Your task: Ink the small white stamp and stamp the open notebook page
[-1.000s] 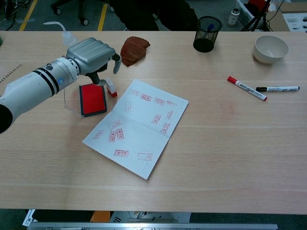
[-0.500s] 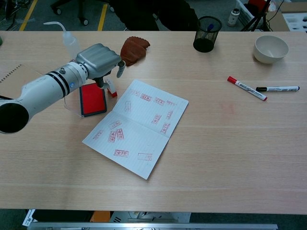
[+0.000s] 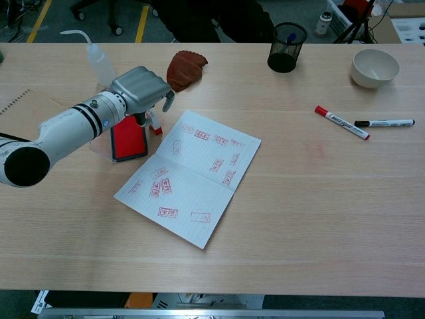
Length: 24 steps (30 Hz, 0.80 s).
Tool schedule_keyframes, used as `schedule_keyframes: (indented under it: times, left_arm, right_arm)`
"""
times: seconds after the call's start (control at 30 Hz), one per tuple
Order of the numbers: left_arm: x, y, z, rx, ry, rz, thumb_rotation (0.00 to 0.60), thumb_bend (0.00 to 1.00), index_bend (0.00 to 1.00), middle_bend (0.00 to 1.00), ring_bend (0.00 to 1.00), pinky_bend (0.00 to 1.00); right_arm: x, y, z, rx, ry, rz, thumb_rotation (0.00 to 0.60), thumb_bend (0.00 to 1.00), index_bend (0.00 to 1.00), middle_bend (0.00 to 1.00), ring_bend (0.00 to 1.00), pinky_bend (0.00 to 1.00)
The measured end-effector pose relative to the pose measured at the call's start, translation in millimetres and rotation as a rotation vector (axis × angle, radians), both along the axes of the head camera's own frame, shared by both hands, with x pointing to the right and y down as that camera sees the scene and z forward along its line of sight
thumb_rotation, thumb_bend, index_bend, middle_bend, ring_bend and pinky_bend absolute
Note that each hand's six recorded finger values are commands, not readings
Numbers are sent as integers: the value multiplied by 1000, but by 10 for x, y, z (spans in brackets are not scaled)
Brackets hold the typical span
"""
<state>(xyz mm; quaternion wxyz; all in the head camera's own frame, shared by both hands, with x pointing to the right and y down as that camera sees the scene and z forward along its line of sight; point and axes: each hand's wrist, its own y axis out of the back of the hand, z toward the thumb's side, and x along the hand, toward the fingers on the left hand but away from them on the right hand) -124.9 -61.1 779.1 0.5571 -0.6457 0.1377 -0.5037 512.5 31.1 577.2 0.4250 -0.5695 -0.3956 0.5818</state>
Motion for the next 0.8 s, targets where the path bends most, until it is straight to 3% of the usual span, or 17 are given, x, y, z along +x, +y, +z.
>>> schedule_keyframes:
  times: [0.8]
  left_arm:
    - [-125,5,189,1,-26,2,600,219,474,1000,996,1000]
  right_arm:
    - [-26,10,10,-8,8,1,600,207,340,396,327,388]
